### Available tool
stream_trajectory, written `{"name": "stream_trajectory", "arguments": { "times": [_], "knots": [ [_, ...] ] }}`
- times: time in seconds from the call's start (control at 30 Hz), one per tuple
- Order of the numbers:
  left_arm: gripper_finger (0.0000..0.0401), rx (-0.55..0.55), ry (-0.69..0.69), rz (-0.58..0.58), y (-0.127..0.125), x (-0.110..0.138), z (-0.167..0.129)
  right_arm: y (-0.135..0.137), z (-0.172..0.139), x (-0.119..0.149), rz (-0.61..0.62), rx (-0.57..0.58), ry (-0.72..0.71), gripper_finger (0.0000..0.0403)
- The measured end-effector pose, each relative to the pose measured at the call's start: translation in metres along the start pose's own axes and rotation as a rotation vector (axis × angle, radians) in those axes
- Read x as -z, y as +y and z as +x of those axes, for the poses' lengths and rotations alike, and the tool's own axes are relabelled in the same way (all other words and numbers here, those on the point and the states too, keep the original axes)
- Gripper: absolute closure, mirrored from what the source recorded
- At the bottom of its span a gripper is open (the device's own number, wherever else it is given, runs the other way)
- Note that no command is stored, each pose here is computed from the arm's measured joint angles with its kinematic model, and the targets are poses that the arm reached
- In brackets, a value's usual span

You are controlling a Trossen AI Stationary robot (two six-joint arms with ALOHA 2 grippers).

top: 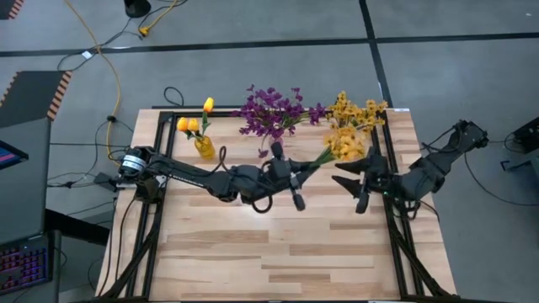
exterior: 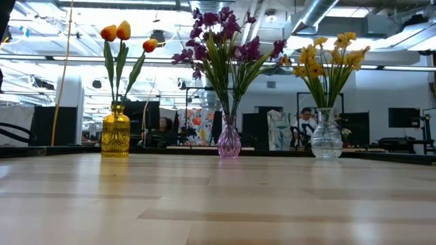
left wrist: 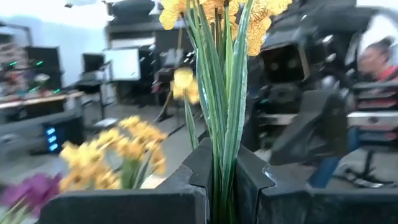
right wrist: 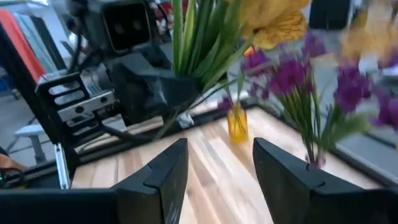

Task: Sort flowers into vase by color
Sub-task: Put the yellow flowers into the transparent vase

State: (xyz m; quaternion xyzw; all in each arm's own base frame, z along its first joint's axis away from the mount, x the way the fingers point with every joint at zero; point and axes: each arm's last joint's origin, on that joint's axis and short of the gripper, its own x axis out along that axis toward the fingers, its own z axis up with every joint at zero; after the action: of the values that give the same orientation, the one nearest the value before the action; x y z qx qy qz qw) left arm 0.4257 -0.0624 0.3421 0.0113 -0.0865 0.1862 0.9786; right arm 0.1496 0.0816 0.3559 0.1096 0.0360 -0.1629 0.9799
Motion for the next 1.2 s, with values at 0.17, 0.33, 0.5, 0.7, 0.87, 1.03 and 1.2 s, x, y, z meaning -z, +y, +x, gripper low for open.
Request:
{"name": "stream_trajectory", "arguments": {
  "times": [0.17, 0.33, 0.5, 0.7, 0.87, 1.03, 1.2],
  "knots": [
    [0.0381, 0.068, -0.067, -0.034, -0.001, -0.007, 0.000, 0.004, 0.000, -0.011, -0.066, -0.027, -0.075, 0.0196],
    [0.0381, 0.085, -0.092, -0.049, -0.001, -0.009, 0.000, 0.008, -0.001, -0.018, -0.140, -0.141, -0.117, 0.0196],
    [0.0381, 0.144, -0.113, -0.055, -0.003, -0.011, -0.001, 0.010, 0.002, -0.022, -0.150, -0.151, -0.152, 0.0196],
    [0.0381, 0.174, -0.136, -0.061, -0.003, -0.013, -0.001, 0.013, 0.017, -0.016, -0.213, -0.141, -0.136, 0.0196],
    [0.0381, 0.216, -0.143, -0.061, -0.005, -0.013, -0.001, 0.023, 0.029, -0.013, -0.310, -0.195, -0.166, 0.0196],
    [0.0381, 0.229, -0.152, -0.064, -0.006, -0.014, -0.002, 0.031, 0.032, -0.012, -0.365, -0.220, -0.201, 0.0196],
    [0.0381, 0.276, -0.149, -0.058, -0.008, -0.014, -0.003, 0.032, 0.025, -0.014, -0.351, -0.246, -0.208, 0.0196]
  ]
}}
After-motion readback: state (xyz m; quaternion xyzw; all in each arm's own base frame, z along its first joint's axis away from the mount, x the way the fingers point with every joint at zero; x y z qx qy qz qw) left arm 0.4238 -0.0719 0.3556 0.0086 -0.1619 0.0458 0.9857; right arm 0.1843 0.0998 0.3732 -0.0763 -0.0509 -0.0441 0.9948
